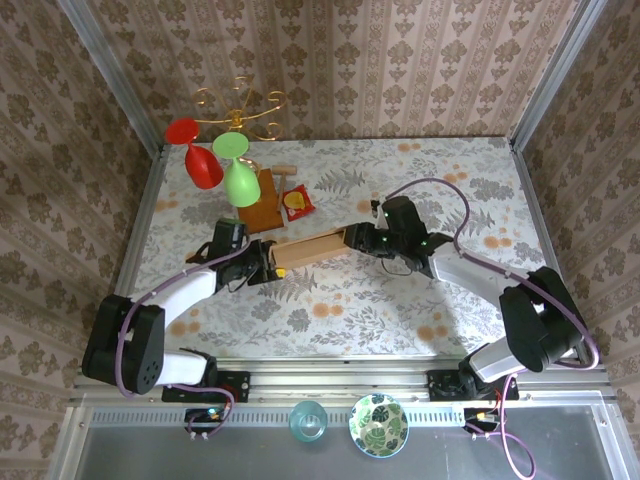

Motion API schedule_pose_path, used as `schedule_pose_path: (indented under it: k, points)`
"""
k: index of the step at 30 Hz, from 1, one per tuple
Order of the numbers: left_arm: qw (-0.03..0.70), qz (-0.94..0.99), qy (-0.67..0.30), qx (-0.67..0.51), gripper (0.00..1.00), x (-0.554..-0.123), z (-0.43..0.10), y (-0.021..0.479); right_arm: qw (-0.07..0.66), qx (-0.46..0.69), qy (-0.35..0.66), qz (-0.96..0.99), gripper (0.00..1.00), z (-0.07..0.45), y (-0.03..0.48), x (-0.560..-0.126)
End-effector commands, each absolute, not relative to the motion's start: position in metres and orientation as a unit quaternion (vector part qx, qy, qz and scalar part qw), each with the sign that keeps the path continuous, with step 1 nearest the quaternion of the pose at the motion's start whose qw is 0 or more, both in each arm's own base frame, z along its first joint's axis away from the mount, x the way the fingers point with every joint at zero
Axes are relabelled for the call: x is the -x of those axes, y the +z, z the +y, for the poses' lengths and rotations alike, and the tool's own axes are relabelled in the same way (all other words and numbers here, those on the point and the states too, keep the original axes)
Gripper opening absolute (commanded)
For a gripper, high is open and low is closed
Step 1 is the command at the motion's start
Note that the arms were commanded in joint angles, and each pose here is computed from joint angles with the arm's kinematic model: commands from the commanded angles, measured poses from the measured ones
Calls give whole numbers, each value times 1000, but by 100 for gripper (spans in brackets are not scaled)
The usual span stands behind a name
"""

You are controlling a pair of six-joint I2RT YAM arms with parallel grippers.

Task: Fold the paper box

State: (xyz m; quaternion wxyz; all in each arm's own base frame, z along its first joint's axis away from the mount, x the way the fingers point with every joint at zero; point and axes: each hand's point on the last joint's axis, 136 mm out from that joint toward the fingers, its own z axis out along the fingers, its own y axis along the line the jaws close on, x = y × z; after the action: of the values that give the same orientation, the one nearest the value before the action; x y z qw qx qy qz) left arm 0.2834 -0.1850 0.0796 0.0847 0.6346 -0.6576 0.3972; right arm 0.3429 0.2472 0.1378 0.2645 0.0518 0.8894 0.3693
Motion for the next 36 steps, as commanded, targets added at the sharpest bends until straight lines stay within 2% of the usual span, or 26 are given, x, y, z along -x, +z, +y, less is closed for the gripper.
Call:
schedule_pose_path:
  k: [1,4,9,14,19,21,23,26,30,36]
  points:
    - [109,-615,396,-674,42,-282,-180,76,237,-85,341,906,40,242,128,-344]
    - [105,-604,410,-675,27,-288,-181,74,237,-81,348,903,41,248,132,-348]
    - [116,-603,417,-670,18,-296,-191,74,235,-76,356,901,43,252,138,-347]
    - [119,-594,409,-682,5,-294,-191,73,254,-94,356,894,58,242,168,-346]
    - [123,-592,399,-689,4,-289,-188,73,262,-196,360,874,64,205,206,-338]
    - [124,-593,399,-689,3,-288,-187,73,258,-264,349,861,72,183,208,-333]
    - [125,-594,397,-688,3,-287,-187,74,229,-334,342,848,76,166,198,-330]
    - [126,-600,392,-686,3,-286,-187,73,126,-426,340,829,74,160,169,-329]
    - [128,-606,391,-681,2,-285,-188,74,-8,-500,376,780,71,176,148,-336]
    - [129,-612,386,-678,1,-282,-187,73,-91,-567,402,714,67,202,146,-354]
